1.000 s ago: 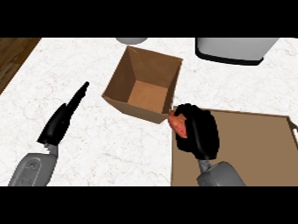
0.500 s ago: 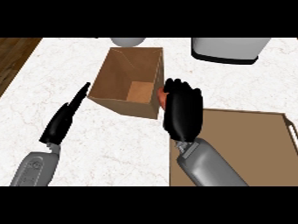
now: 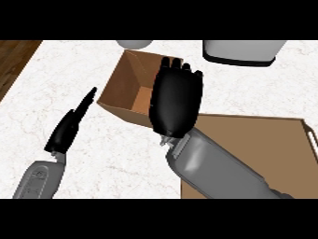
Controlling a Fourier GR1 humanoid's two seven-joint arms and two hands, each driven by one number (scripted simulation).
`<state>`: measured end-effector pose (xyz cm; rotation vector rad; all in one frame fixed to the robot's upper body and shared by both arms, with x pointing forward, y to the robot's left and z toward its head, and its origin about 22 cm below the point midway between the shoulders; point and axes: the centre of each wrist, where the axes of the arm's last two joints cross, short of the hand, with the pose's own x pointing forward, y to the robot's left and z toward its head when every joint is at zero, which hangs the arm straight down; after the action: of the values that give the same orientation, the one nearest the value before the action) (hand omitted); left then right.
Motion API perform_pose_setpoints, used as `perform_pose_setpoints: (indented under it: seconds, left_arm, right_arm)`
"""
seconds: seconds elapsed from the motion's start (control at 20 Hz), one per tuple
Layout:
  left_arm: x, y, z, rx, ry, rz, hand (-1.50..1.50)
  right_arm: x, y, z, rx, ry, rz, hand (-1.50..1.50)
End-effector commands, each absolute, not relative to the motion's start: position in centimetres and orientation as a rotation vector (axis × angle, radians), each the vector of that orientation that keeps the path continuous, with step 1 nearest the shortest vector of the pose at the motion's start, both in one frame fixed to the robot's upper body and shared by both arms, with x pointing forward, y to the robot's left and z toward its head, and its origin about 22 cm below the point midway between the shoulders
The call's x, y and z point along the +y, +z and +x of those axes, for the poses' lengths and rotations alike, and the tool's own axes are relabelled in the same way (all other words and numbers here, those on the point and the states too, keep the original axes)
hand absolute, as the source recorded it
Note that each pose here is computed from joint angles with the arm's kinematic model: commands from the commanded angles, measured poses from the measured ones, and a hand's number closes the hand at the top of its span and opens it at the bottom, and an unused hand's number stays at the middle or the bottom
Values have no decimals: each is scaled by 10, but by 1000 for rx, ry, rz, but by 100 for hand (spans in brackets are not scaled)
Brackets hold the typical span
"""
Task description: Pick the sweet potato from the tray and place it in the cardboard box
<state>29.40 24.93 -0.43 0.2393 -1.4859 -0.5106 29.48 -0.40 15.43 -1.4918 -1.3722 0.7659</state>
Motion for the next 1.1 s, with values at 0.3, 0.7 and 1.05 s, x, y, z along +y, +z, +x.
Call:
perform_pose_setpoints:
  seconds: [0.3, 0.7, 1.05]
  left_arm:
    - [259, -2, 297, -1502, -488, 265, 0]
    - [260, 7, 297, -1493, -485, 286, 0]
    - [266, 3, 297, -1502, -472, 278, 0]
  right_arm:
    - [7, 155, 318, -973, 717, -1424, 150]
    - [7, 138, 338, -1016, 728, -1090, -150]
    - [2, 146, 331, -1477, 398, -962, -150]
